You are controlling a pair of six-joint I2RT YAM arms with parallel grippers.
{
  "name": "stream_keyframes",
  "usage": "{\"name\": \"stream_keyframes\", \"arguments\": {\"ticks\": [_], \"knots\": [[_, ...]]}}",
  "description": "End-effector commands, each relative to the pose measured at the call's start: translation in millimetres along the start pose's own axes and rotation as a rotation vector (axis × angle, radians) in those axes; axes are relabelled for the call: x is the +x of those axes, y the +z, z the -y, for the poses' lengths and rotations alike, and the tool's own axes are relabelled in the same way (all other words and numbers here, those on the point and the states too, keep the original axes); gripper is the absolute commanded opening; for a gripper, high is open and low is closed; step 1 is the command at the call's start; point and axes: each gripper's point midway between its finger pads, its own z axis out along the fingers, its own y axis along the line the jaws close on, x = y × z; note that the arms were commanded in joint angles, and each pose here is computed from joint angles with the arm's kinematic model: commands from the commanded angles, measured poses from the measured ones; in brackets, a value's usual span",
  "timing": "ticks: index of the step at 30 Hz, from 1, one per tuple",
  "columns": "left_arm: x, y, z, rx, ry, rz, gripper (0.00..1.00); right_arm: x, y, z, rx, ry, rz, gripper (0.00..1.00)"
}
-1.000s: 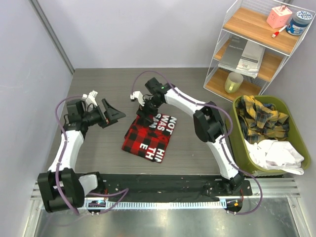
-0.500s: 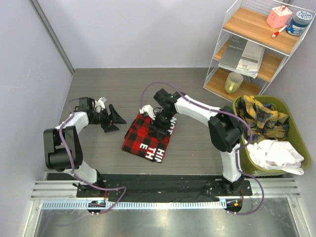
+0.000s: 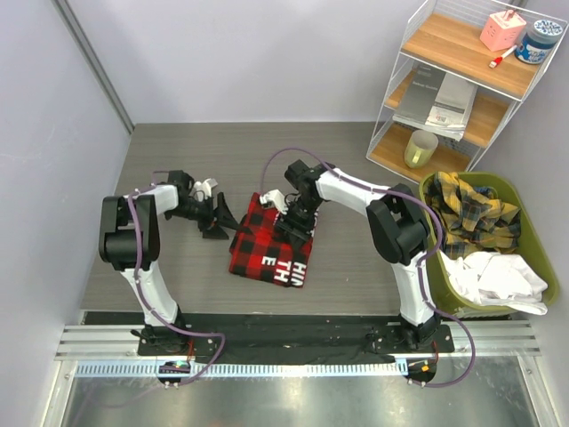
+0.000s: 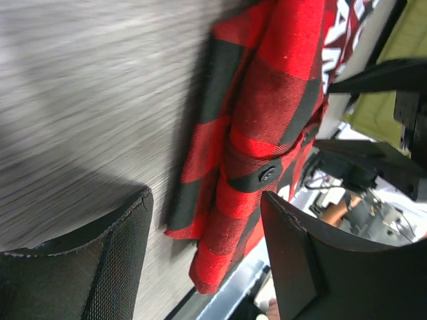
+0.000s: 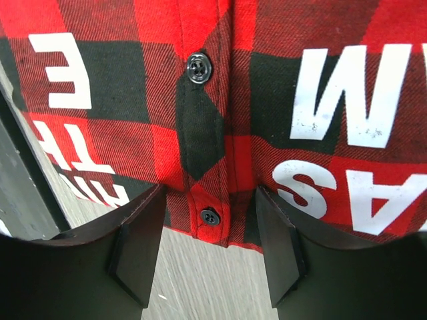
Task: Fold and stack the long sleeve shirts
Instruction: Fold the shirt
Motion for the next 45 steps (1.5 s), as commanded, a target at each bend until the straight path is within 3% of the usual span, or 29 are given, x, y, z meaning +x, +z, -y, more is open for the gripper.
{"name": "stream_keyframes", "arguments": {"ticks": [1,12,20,25,45], "knots": [[-2,9,12,0.073,-0.012,-0.009,0.67,14,-10,28,0.075,-0.029,-0.067,0.62],[-9,28,4,0.132,-0.068,-0.003,0.61,-3,-29,35,0.094,-0.056,-0.055,0.59],[-17,39,-2,0.166,-0.052,0.016,0.60,-58,-51,22,0.061,0.044,0.129,0.59],[-9,44,-4,0.201,-0.081,-0.013,0.59,-73,-42,15,-0.004,0.110,0.210,0.56],[11,63,-5,0.224,-0.083,-0.074,0.50,-55,4,40,0.012,0.187,0.159,0.53]]}}
